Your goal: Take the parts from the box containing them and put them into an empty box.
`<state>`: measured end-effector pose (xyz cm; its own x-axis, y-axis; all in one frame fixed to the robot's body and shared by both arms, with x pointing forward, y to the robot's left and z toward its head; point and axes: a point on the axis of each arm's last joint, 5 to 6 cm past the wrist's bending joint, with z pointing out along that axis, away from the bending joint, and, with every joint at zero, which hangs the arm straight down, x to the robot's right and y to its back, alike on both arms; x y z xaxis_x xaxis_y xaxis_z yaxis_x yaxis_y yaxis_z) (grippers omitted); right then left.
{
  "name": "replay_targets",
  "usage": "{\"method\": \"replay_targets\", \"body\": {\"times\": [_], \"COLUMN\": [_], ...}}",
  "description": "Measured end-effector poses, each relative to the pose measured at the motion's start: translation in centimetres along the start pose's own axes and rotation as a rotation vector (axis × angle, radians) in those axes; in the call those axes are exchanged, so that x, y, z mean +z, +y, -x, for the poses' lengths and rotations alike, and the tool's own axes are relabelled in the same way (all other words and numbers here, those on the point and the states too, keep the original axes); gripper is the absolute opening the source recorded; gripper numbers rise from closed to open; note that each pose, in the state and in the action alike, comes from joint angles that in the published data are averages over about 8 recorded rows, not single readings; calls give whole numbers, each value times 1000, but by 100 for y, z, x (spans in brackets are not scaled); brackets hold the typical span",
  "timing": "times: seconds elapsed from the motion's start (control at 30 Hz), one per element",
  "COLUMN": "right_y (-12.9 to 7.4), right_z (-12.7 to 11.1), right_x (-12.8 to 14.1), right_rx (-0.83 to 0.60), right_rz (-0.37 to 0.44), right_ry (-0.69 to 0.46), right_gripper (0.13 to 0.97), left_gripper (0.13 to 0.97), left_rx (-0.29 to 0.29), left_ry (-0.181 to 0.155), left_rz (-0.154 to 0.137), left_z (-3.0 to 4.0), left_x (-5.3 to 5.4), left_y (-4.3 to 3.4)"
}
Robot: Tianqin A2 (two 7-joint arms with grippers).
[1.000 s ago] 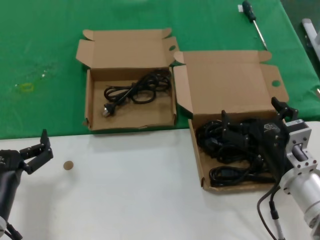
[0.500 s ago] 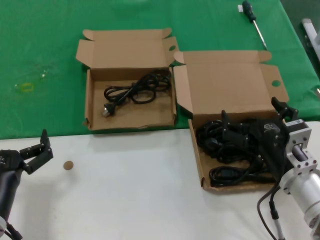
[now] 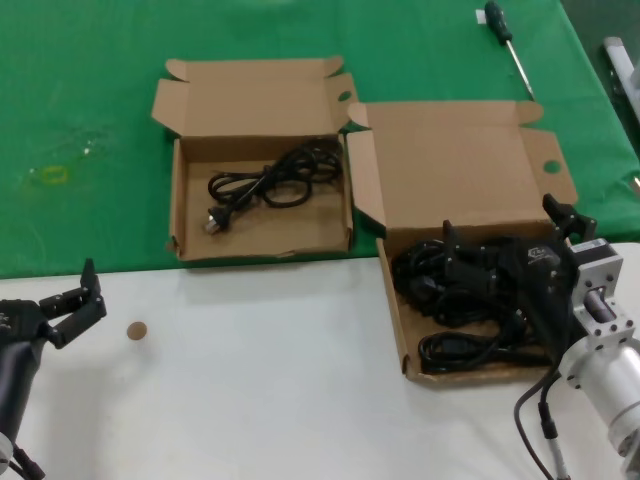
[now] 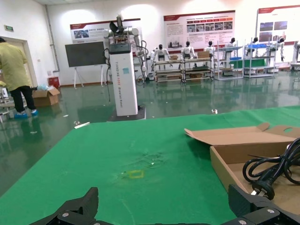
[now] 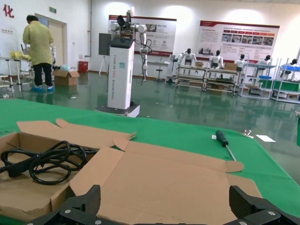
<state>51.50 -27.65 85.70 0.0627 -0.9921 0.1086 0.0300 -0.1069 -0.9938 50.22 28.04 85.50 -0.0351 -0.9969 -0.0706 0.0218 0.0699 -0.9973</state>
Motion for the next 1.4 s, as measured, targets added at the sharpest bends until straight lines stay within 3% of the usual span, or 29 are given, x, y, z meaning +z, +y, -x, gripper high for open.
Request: {"method": "replay_targets", "body": {"times": [1.4], "right_y": [0], "right_z": [0], "right_x": [0], "right_rx": [0], "right_rz": [0], "right_ry": [0], "right_gripper": [966], "left_gripper": [966], "left_rx": [0], "left_ry": [0], "left_rz": [0], "left_z": [0], "left_x": [0], "left_y": [0]}}
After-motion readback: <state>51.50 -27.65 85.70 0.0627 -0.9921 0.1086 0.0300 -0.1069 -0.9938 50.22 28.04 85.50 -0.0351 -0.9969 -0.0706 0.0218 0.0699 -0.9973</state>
